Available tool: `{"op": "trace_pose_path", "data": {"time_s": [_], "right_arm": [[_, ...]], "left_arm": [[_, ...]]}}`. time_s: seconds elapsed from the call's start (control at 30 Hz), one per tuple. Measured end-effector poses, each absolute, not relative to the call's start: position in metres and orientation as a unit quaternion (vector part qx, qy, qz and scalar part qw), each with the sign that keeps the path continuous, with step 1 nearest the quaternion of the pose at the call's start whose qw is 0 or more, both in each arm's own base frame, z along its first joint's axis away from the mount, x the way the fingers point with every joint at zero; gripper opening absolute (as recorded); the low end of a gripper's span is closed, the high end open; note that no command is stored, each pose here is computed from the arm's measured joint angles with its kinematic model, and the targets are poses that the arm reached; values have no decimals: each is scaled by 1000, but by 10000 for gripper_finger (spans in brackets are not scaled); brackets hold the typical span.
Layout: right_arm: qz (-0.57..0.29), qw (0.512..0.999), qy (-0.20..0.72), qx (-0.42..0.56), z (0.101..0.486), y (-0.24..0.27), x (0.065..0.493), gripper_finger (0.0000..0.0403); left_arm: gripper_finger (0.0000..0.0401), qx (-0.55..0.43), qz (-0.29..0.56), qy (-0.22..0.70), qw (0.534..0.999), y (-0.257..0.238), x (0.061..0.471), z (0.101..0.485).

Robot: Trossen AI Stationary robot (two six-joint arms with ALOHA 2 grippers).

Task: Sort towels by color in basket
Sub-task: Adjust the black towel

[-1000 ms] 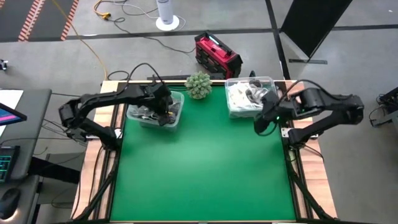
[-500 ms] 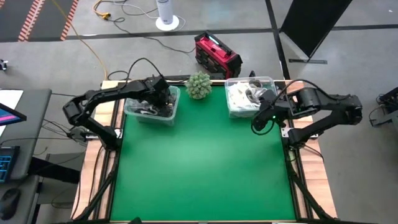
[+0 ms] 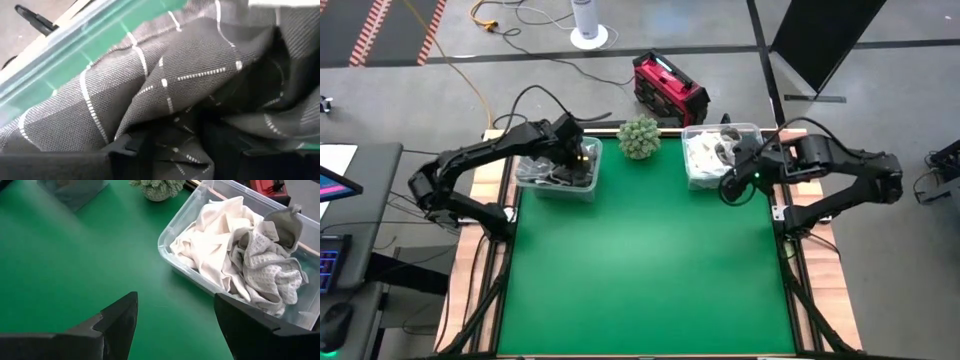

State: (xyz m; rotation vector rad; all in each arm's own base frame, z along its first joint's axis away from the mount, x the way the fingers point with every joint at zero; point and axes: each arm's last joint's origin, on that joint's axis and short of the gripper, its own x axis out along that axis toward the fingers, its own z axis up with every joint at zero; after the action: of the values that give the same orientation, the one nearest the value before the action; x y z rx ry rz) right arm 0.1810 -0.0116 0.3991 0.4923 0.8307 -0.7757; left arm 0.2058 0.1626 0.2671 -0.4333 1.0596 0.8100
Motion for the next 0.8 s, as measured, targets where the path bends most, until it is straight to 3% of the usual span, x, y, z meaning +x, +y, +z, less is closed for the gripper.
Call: {"op": "trace_pose_path", "data": {"time_s": [0.33, 0.5, 0.67, 0.8], "right_arm": [[-362, 817, 381, 237, 400, -11, 183, 290], [-363, 817, 380, 236, 400, -11, 183, 290], [-366, 816, 377, 243, 400, -11, 183, 290], [-365, 817, 374, 245, 400, -11, 183, 290]], "left_arm": [[137, -136, 338, 488, 793, 145, 182, 331], [137, -143, 302, 427, 840, 139, 179, 352], [137, -156, 241, 342, 895, 142, 191, 357], [137, -158, 229, 337, 899, 150, 204, 336]]}}
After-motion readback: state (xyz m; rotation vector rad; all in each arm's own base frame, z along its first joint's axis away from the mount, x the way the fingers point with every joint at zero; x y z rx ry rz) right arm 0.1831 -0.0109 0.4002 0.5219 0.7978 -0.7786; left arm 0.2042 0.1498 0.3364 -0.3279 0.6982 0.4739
